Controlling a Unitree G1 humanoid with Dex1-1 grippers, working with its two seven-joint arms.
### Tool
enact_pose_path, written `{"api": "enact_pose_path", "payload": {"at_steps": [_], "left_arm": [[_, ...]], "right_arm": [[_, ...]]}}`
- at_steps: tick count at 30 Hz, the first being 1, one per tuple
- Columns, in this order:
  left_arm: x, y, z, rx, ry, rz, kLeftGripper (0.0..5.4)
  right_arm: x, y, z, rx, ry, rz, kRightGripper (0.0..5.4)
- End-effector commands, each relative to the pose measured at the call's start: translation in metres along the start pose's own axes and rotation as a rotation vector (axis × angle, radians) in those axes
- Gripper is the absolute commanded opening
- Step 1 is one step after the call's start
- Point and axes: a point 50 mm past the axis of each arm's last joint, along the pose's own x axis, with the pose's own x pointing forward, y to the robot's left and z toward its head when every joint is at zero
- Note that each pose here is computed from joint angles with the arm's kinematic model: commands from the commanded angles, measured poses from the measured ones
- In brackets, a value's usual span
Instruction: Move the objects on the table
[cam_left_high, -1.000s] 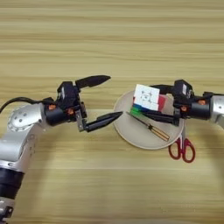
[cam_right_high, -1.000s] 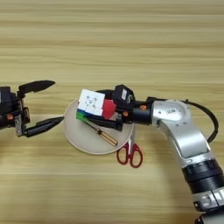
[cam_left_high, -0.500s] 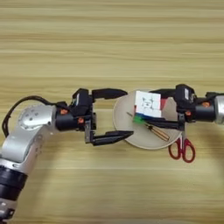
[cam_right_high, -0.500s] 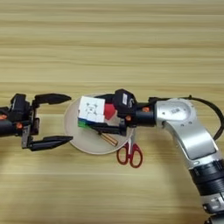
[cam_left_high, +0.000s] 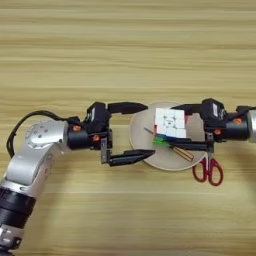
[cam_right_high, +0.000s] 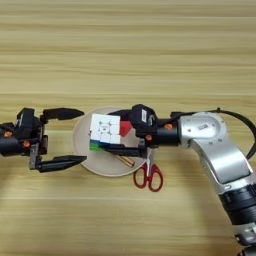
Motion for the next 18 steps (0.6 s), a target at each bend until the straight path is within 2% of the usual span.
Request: {"api": "enact_pose_path", "payload": {"at_steps": [1, 18], "left_arm": [[0.0008, 0.0024, 0.0015, 0.019, 0.008, -0.003, 5.4], [0.003, 0.001, 0.0, 0.014, 0.013, -0.01, 5.4]], "right_arm": [[-0.0035, 0.0016, 0.006, -0.01, -0.01, 0.009, 3.31], [0.0008, 0.0059, 0.0137, -0.017, -0.044, 0.035, 3.31]]}}
